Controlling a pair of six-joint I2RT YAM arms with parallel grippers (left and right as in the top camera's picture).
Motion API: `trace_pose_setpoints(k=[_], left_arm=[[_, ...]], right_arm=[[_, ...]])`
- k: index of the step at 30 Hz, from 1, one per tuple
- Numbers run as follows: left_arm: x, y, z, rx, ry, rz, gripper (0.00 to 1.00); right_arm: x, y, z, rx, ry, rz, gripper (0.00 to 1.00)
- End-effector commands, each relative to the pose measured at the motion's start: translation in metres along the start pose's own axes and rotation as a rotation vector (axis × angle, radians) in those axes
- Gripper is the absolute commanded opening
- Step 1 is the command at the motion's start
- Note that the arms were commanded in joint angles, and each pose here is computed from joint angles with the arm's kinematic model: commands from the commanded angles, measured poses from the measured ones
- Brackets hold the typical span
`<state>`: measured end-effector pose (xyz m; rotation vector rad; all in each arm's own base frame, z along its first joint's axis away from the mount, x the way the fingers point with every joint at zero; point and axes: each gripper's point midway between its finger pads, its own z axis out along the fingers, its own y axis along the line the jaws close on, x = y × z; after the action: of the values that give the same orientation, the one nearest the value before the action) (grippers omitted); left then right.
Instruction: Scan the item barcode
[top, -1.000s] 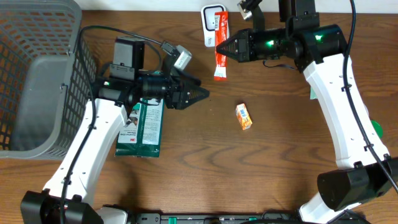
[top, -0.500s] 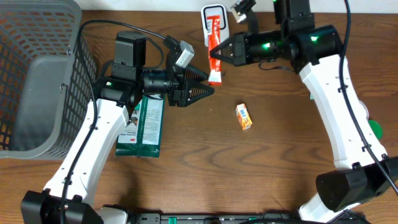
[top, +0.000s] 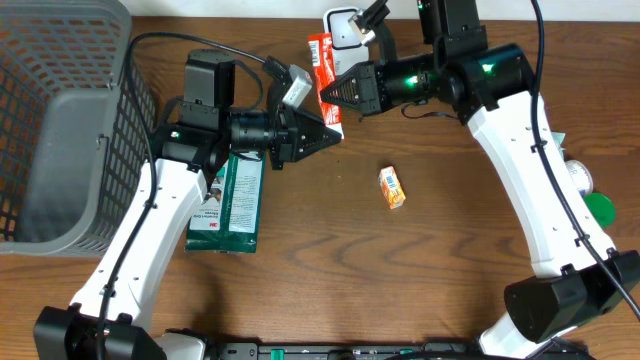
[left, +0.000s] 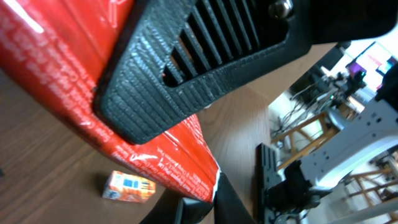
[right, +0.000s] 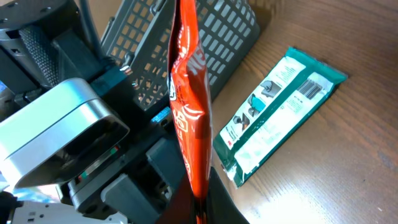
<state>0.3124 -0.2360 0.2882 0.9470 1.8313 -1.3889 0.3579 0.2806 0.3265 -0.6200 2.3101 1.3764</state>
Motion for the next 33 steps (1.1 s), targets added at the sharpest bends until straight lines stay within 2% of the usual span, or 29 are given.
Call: trace_pose_setpoints(k=[1, 3, 6, 8, 23, 26, 30, 33], left_arm=[[-0.005, 0.000, -0.001, -0.005, -0.005, -0.002, 0.07], [-0.005, 0.000, -0.001, -0.005, -0.004, -0.003, 0.07], [-0.005, 0.000, -0.001, -0.005, -0.004, -0.006, 0.07], [-0.005, 0.000, -0.001, -0.005, -0.004, -0.009, 0.07], [-0.005, 0.000, -0.001, -0.006, -0.005, -0.008, 0.07], [-0.005, 0.001, -0.001, -0.010, -0.005, -0.006, 0.07], [-0.004, 0.006, -0.001, -0.040, -0.002, -0.007, 0.07], [-0.004, 0.006, -0.001, -0.039, -0.002, -0.008, 0.07]], right_arm=[[0.000, 0.005, 0.004, -0.019, 0.008, -0.040, 0.01], [0.000, 0.004, 0.004, -0.017, 0.008, -0.040, 0.06], [0.000, 0.000, 0.004, 0.009, 0.007, -0.036, 0.24], [0.002, -0.002, 0.004, 0.019, 0.012, -0.035, 0.28], [0.025, -0.022, 0.013, 0.036, 0.073, 0.010, 0.18], [0.028, -0.019, 0.016, 0.021, 0.082, 0.014, 0.18], [0.027, -0.006, 0.018, -0.044, 0.084, -0.007, 0.25], [0.027, -0.005, 0.018, -0.047, 0.084, -0.007, 0.22]])
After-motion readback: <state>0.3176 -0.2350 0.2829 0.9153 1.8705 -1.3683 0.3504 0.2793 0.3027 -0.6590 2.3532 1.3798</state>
